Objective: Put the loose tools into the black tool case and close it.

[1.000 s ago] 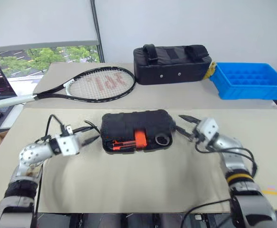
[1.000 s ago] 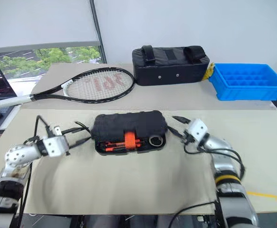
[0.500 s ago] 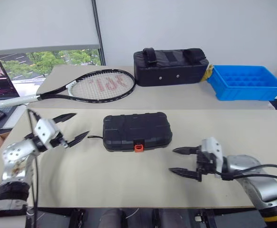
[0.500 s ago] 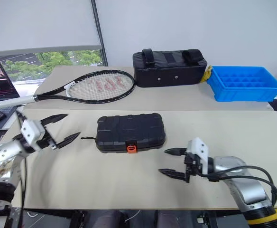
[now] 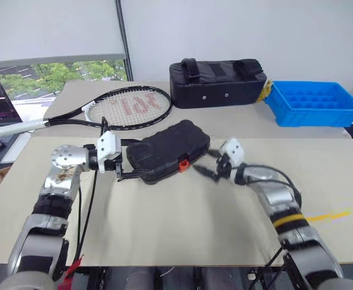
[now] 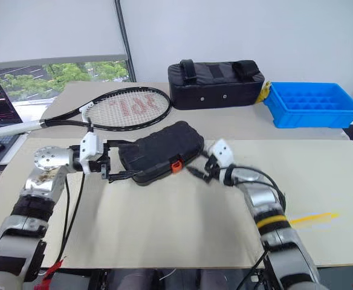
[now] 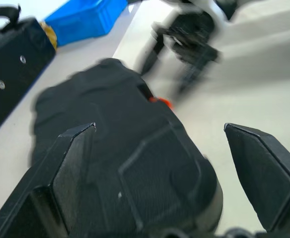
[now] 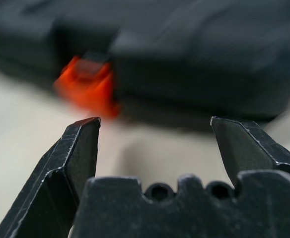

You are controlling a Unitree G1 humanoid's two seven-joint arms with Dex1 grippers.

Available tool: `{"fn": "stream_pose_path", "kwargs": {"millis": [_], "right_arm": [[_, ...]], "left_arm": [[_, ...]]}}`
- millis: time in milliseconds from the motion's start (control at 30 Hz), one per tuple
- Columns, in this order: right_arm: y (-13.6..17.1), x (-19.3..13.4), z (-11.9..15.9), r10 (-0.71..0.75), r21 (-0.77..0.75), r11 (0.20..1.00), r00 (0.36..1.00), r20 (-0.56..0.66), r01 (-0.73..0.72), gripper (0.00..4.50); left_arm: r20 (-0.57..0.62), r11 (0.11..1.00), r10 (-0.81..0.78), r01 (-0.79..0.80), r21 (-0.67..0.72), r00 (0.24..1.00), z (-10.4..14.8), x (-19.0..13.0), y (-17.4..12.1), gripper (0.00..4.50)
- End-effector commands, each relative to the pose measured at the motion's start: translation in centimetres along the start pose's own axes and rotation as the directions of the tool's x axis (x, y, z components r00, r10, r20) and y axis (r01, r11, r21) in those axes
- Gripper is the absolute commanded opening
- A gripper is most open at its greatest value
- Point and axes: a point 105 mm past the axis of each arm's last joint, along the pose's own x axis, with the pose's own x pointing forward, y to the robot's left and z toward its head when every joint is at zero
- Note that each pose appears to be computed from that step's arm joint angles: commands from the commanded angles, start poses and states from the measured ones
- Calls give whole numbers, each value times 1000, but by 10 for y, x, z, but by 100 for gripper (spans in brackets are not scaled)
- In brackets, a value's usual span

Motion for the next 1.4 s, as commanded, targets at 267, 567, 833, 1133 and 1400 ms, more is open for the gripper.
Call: {"fn": "stream_pose_path", "kwargs": {"millis": [267, 567, 833, 1133, 1400], "right_arm": [[35, -21, -2, 73, 67, 995, 997, -12, -72, 409], [68, 4, 6, 30, 120, 992, 1000, -10, -28, 409], [65, 13, 0, 4, 108, 994, 999, -46, 1, 409], [63, 15, -6, 28, 96, 995, 996, -85, -20, 321], [61, 13, 9, 13, 87, 996, 999, -41, -9, 118]], "left_arm": [[7, 978, 159, -156, -138, 987, -5, 33, 14, 442], [-167, 983, 93, -118, -144, 982, -37, 41, -8, 442], [-170, 978, 102, -130, -164, 980, -39, 41, -9, 442], [-167, 978, 113, -139, -157, 980, -38, 42, -5, 450], [-171, 979, 95, -124, -165, 981, -43, 43, -13, 450]]}}
